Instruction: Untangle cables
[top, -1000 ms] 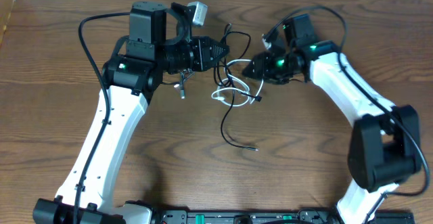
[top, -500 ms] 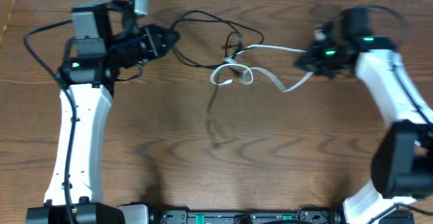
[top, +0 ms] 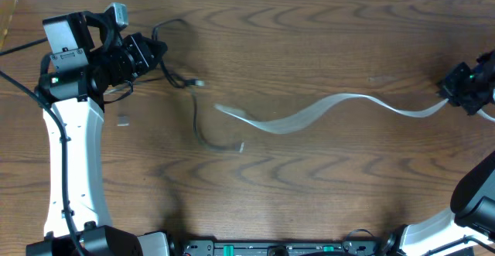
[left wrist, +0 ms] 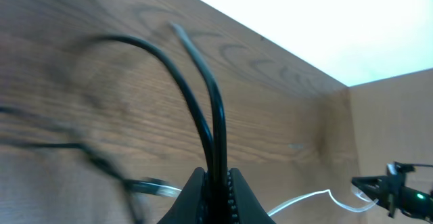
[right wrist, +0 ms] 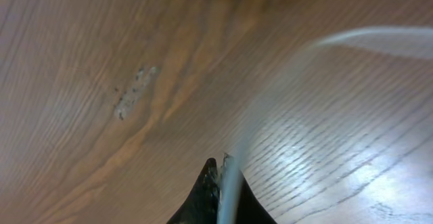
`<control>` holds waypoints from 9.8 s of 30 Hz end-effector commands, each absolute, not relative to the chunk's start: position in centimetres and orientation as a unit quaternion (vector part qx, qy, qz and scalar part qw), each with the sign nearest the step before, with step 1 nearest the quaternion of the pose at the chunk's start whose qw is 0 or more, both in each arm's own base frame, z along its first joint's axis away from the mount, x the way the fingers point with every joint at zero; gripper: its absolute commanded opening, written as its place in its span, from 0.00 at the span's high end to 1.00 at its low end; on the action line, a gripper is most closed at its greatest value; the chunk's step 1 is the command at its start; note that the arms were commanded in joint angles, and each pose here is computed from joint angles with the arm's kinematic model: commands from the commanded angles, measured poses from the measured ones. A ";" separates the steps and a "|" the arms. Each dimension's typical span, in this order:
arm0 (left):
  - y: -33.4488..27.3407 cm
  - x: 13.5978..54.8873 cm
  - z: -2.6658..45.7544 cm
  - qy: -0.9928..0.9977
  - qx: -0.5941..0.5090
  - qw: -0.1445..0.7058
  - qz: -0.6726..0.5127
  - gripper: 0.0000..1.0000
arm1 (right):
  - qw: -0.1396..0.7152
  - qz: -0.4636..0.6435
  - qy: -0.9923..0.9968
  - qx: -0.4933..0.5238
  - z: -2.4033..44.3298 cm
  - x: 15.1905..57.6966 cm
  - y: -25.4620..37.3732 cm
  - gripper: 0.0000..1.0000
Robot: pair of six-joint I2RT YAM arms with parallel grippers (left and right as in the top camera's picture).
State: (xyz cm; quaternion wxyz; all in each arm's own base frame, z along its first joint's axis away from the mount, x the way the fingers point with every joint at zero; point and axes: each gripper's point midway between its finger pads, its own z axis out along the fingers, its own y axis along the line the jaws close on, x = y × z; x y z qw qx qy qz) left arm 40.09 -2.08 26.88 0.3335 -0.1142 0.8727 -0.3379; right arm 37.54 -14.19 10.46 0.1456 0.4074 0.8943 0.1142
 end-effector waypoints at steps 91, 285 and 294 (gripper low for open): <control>-22.3 38.0 34.1 0.808 -0.035 0.276 -0.520 0.93 | 0.166 0.335 0.927 -0.031 14.6 47.1 21.2 0.07; -19.0 29.2 44.4 0.680 0.207 0.280 -0.646 0.92 | 0.285 0.541 0.709 -0.352 33.6 40.4 26.1 0.99; -19.0 30.4 43.2 0.681 0.214 0.298 -0.634 0.77 | 0.433 0.486 0.742 -0.160 45.4 44.0 14.5 0.99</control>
